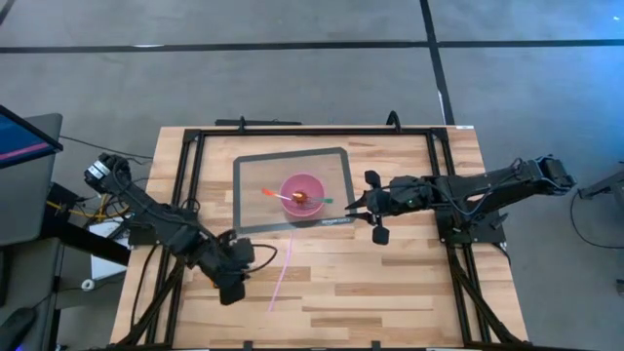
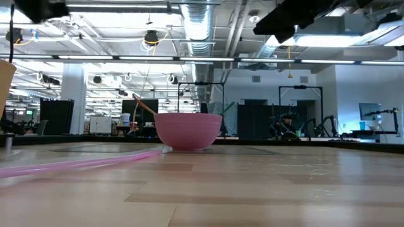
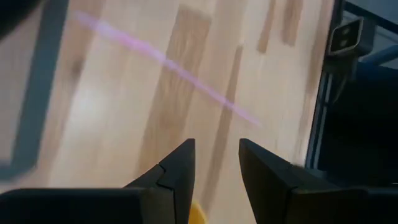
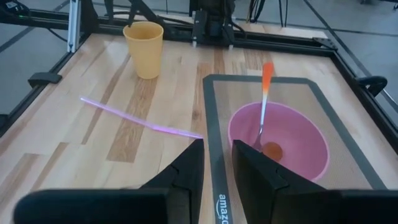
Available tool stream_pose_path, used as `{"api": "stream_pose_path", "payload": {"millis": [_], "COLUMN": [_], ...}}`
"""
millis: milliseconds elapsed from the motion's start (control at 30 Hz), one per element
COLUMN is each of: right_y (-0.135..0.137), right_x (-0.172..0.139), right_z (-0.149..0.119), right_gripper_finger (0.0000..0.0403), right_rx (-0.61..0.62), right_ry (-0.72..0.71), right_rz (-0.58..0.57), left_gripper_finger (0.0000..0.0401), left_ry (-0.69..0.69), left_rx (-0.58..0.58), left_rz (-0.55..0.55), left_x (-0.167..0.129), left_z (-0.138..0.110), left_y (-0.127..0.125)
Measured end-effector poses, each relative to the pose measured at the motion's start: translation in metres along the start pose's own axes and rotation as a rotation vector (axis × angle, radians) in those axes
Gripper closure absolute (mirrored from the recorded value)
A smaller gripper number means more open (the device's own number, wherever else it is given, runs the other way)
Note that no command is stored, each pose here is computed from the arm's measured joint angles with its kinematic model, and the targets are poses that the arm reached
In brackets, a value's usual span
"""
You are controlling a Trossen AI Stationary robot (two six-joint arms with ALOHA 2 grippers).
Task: Pick & Place Utensil
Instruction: Put the yellow cup to the top left of the pink bowl on the transparent mat
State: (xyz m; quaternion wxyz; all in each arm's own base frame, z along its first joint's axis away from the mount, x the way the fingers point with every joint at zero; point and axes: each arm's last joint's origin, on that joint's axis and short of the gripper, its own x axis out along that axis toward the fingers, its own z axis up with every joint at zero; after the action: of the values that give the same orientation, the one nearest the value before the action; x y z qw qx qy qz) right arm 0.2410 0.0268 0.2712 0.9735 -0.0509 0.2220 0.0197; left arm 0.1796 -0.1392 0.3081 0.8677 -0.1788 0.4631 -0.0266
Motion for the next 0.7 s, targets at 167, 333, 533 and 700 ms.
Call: {"api": "stream_pose_path", "payload": {"millis": [167,333,533,700], "right_y": [0.000,0.000,0.000,0.000], "right_x": [0.000,0.000,0.000,0.000], "right_z": [-0.001,-0.001,-0.001,-0.001], "right_gripper_finger": [0.0326,0.0326,0.0326,0.0326], "right_rx": [0.000,0.002,0.002,0.002], "right_ry": [0.007,0.012,0.012,0.012], "right_rz": [0.000,0.001,0.001,0.001], "left_gripper_finger": [0.0276,0.0276,0.0276,0.0278], "left_ry": [0.038,0.088,0.118,0.139], "left_rx": [-0.076,-0.131,-0.172,-0.196], "left_rz": [-0.020,0.020,0.085,0.116], "left_x": [-0.001,-0.004,0.006,0.015], "left_z": [-0.012,-0.026,-0.046,-0.059], "left_y": [-0.009,-0.012,-0.010,-0.005]}}
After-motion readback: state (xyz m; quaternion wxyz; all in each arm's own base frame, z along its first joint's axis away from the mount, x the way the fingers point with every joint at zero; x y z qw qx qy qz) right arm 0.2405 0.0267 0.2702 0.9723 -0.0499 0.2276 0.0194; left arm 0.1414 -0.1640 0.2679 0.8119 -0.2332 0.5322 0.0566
